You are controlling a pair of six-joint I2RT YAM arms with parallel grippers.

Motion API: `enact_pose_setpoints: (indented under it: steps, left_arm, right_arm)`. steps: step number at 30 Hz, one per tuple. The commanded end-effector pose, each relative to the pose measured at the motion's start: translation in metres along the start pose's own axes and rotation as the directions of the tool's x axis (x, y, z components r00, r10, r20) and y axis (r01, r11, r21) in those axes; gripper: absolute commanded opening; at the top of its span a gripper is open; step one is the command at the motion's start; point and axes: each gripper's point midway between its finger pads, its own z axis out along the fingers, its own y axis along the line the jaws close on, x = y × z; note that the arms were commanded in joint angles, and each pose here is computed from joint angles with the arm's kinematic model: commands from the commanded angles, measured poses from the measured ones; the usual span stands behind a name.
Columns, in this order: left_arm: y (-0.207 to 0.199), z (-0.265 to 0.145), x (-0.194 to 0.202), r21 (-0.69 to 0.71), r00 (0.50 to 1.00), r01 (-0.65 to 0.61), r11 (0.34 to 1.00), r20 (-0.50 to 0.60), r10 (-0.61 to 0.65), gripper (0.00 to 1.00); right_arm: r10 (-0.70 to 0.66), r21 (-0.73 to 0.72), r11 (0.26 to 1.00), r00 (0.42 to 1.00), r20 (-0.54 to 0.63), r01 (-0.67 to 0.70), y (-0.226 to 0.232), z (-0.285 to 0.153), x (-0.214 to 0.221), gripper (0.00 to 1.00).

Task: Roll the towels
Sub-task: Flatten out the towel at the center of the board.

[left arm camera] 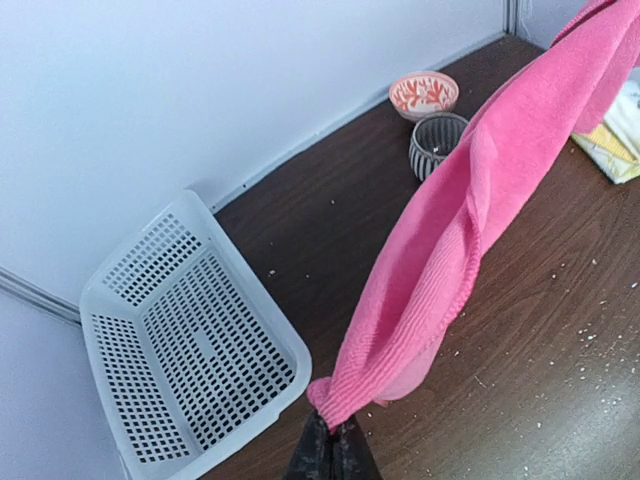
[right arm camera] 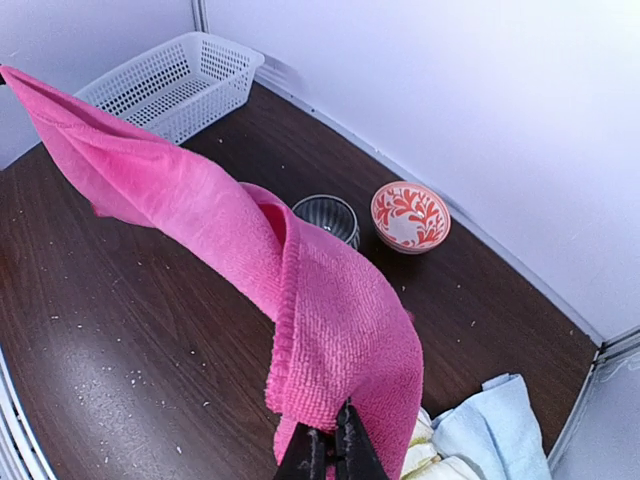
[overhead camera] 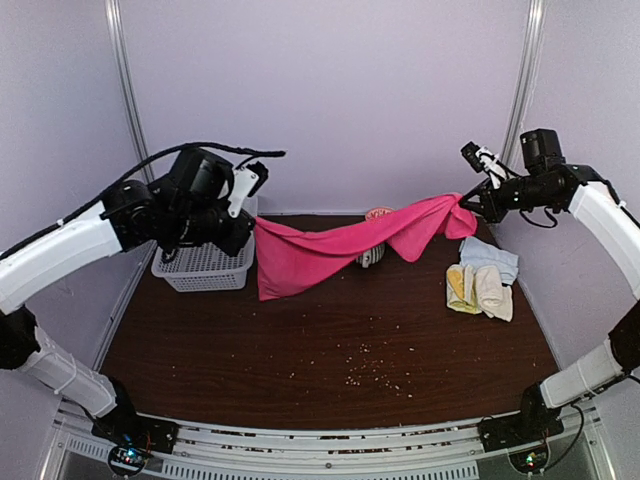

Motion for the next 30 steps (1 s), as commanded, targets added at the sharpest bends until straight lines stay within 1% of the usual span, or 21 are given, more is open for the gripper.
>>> enact_pose_setpoints:
  steps: [1,3,7,9,11,12,13,14,16,17,19,21,23,26,30]
  left_arm:
    - [0.01,-0.05,0.01,0.044,0.998,0.039,0.998,0.053,-0.041,0.0]
    - [-0.004,-0.068,0.019,0.133,0.996,0.029,0.991,0.083,-0.04,0.0]
    - [-0.026,-0.087,0.039,0.259,0.993,0.048,0.965,0.092,-0.074,0.0]
    - [-0.03,-0.087,0.046,0.283,0.993,0.057,0.957,0.086,-0.085,0.0]
    - [-0.03,-0.076,0.053,0.256,0.993,0.071,0.964,0.069,-0.092,0.0]
    - [-0.025,-0.063,0.06,0.209,0.994,0.089,0.974,0.035,-0.099,0.0]
    - [-0.019,-0.046,0.07,0.162,0.993,0.117,0.98,-0.022,-0.115,0.0]
    - [-0.014,-0.025,0.082,0.142,0.986,0.15,0.979,-0.098,-0.137,0.0]
    - [-0.02,0.018,0.109,0.147,0.953,0.189,0.971,-0.268,-0.145,0.0]
    - [-0.023,0.035,0.119,0.122,0.937,0.187,0.975,-0.321,-0.139,0.0]
    - [-0.026,0.07,0.149,0.066,0.889,0.173,0.983,-0.44,-0.127,0.0]
    - [-0.024,0.087,0.171,0.017,0.85,0.137,0.99,-0.515,-0.109,0.0]
    - [-0.026,0.095,0.183,0.002,0.828,0.12,0.993,-0.552,-0.099,0.0]
    - [-0.032,0.098,0.187,0.02,0.827,0.138,0.99,-0.553,-0.104,0.0]
    - [-0.038,0.098,0.187,0.054,0.836,0.165,0.985,-0.538,-0.11,0.0]
  right_arm:
    - [-0.065,-0.045,0.997,0.996,0.055,0.067,0.037,-0.044,-0.004,0.03]
    - [-0.122,-0.122,0.985,0.992,0.027,0.125,0.065,-0.054,0.021,0.04]
    - [-0.215,-0.194,0.96,0.976,-0.039,0.204,0.101,-0.07,0.07,0.05]
    - [-0.24,-0.215,0.952,0.968,-0.077,0.219,0.108,-0.071,0.089,0.05]
    - [-0.242,-0.231,0.95,0.963,-0.117,0.211,0.107,-0.063,0.103,0.05]
    - [-0.233,-0.231,0.953,0.963,-0.134,0.199,0.102,-0.056,0.106,0.07]
    - [-0.212,-0.215,0.961,0.965,-0.158,0.176,0.093,-0.045,0.11,0.15]
    - [-0.181,-0.182,0.972,0.967,-0.179,0.148,0.081,-0.032,0.113,0.2]
    - [-0.085,-0.088,0.994,0.965,-0.247,0.065,0.047,-0.001,0.121,0.26]
    - [-0.036,-0.043,0.999,0.957,-0.288,0.025,0.03,0.016,0.128,0.3]
    - [0.037,0.022,0.999,0.927,-0.374,-0.031,0.001,0.041,0.137,0.33]
    - [0.1,0.027,0.995,0.893,-0.438,-0.098,-0.011,0.061,0.15,0.33]
    - [0.097,-0.058,0.989,0.886,-0.453,-0.138,0.002,0.069,0.154,0.32]
    - [0.027,-0.244,0.959,0.902,-0.431,-0.146,0.041,0.062,0.155,0.33]
    - [-0.047,-0.319,0.941,0.884,-0.466,-0.118,0.072,0.057,0.179,0.36]
